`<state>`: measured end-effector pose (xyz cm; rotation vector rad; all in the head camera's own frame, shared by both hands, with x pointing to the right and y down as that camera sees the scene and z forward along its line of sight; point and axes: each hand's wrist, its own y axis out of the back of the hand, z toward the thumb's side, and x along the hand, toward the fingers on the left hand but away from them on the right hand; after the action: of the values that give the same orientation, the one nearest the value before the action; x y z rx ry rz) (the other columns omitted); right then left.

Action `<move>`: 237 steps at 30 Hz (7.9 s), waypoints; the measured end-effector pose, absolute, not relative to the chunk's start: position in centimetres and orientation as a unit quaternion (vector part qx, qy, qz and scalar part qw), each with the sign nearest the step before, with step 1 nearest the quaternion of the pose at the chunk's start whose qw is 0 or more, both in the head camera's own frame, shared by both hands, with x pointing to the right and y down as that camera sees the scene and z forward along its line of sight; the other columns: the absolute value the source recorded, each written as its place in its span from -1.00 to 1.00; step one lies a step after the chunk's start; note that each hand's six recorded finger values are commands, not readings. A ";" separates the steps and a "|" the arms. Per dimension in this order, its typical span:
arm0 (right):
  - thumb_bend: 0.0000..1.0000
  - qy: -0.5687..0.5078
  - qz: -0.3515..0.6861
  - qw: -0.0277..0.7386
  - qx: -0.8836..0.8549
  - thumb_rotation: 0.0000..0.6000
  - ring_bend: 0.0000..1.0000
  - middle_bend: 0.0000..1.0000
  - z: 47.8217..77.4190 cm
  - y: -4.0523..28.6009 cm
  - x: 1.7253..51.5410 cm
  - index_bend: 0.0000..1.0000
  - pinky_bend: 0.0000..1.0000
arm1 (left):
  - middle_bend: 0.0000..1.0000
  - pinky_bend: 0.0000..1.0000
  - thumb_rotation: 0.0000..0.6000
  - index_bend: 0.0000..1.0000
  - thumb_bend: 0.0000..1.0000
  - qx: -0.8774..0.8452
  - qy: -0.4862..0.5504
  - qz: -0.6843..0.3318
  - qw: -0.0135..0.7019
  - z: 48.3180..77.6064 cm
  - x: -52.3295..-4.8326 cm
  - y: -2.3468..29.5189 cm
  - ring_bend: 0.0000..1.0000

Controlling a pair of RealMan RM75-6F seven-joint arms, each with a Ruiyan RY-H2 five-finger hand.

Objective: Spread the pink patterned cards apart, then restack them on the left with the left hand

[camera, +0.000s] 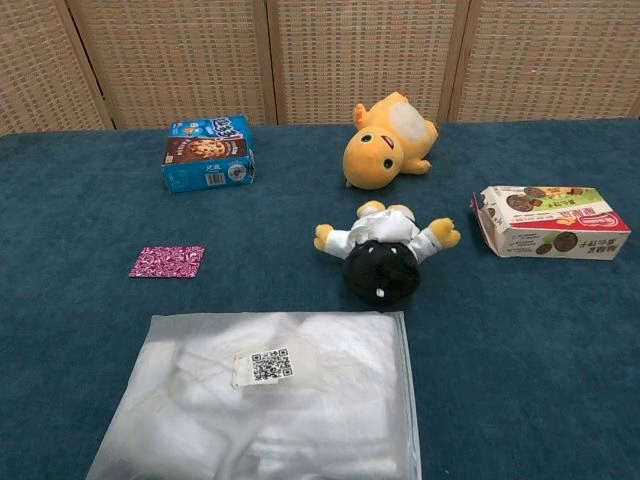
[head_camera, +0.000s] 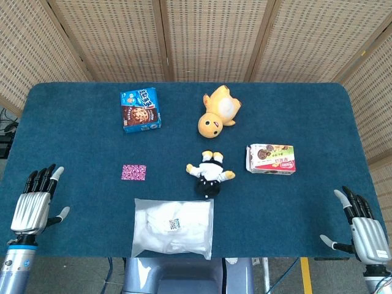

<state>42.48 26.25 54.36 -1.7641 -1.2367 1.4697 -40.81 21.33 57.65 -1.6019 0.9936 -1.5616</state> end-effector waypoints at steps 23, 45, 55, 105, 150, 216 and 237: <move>-0.79 -0.469 0.538 0.261 -0.650 1.00 -1.00 -1.00 53.8 26.1 42.9 -0.91 -1.00 | -1.00 -1.00 1.00 -1.00 -0.46 -0.623 0.357 -0.605 0.344 58.0 -40.1 21.7 -1.00; -0.79 -0.474 0.535 0.246 -0.654 1.00 -1.00 -1.00 54.1 26.0 43.3 -0.91 -1.00 | -1.00 -1.00 1.00 -1.00 0.09 -0.618 0.260 -0.652 0.355 60.0 -36.9 17.4 -1.00; -0.79 -0.474 0.533 0.241 -0.659 1.00 -1.00 -1.00 54.2 26.0 43.2 -0.92 -1.00 | -1.00 -1.00 1.00 -1.00 0.76 -0.628 0.219 -0.655 0.358 62.3 -33.6 16.6 -1.00; -0.79 -0.489 0.523 0.223 -0.662 1.00 -1.00 -1.00 54.2 25.7 44.0 -0.91 -1.00 | -1.00 -1.00 1.00 -0.65 1.00 -0.605 0.129 -0.697 0.362 70.1 -27.5 15.5 -1.00; -0.79 -0.492 0.519 0.219 -0.664 1.00 -1.00 -1.00 54.1 25.7 44.1 -0.91 -1.00 | -1.00 -1.00 1.00 -0.90 1.00 -0.588 0.077 -0.718 0.365 73.6 -27.3 18.2 -1.00; -0.79 -0.491 0.518 0.216 -0.666 1.00 -1.00 -1.00 54.3 25.7 44.2 -0.91 -1.00 | -1.00 -1.00 1.00 -0.87 1.00 -0.607 0.113 -0.717 0.323 71.4 -27.0 16.8 -1.00; -0.79 -0.491 0.519 0.216 -0.666 1.00 -1.00 -1.00 54.3 25.7 44.1 -0.91 -1.00 | -1.00 -1.00 1.00 -0.87 1.00 -0.605 0.102 -0.719 0.327 72.4 -26.4 17.1 -1.00</move>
<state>44.13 25.72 54.28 -1.8457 -1.3606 1.4377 -26.41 17.12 72.42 -1.5850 0.2668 -1.8832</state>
